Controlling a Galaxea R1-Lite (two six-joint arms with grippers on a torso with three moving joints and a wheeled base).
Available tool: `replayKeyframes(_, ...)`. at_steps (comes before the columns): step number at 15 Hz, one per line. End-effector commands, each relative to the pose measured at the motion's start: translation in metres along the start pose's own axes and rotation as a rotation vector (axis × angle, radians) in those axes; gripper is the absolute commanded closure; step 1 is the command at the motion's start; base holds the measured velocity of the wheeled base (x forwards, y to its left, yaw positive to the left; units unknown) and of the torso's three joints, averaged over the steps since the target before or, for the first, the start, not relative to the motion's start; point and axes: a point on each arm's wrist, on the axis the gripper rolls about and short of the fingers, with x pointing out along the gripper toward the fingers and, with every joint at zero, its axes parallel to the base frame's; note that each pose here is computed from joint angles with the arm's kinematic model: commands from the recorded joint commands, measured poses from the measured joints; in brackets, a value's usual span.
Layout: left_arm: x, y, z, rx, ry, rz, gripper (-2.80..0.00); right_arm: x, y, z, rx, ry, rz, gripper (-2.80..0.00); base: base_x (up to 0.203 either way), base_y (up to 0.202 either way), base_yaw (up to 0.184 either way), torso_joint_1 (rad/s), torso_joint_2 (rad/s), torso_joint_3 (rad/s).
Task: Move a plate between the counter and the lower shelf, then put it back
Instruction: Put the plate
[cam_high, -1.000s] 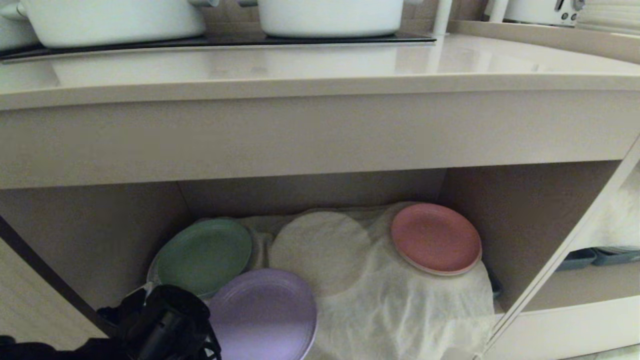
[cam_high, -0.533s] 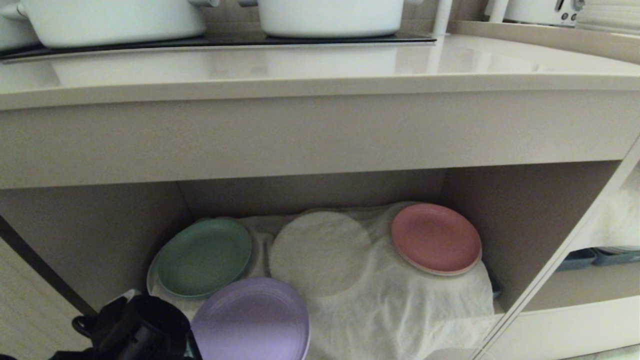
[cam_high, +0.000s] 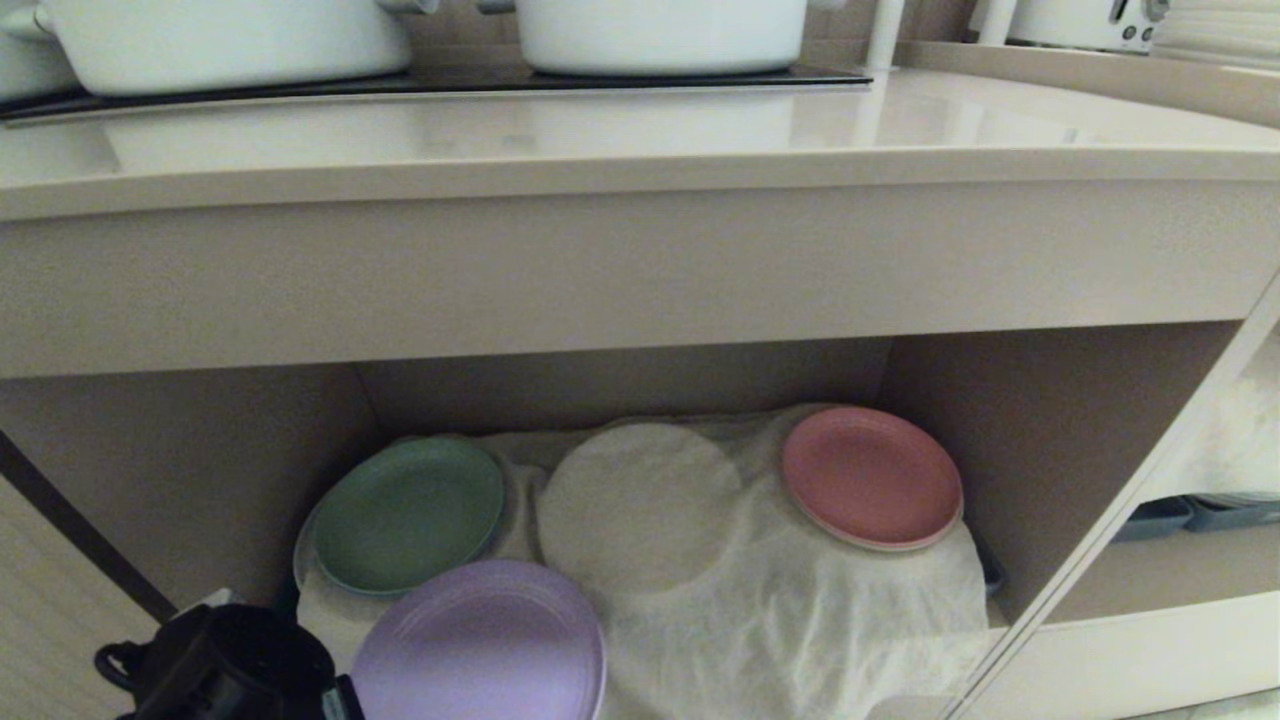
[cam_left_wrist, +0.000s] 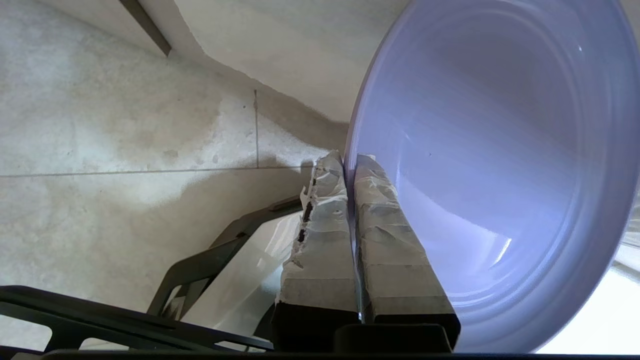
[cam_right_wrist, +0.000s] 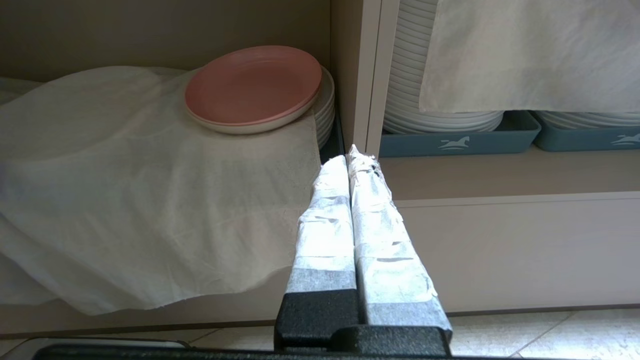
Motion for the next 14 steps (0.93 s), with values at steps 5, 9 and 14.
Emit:
replayKeyframes(5,-0.0051,0.0030,0.0012,-0.006,-0.008,-0.003,0.00,0.0001,0.0000,0.0000,0.001,0.001,0.002,0.00,0.000,0.000,0.000,0.000,0.00,0.000)
replayKeyframes(9,-0.0075,0.0042,0.0019,-0.009,-0.016,-0.010,0.00,0.0001,0.0000,0.0000,0.001,0.001,0.001,0.00,0.000,0.000,0.000,0.000,0.00,0.000)
replayKeyframes(14,-0.0087,0.0065,0.0015,-0.003,-0.011,0.005,0.00,0.0001,0.0000,0.0000,0.001,0.001,0.001,0.00,0.000,0.000,0.000,0.000,0.00,0.000)
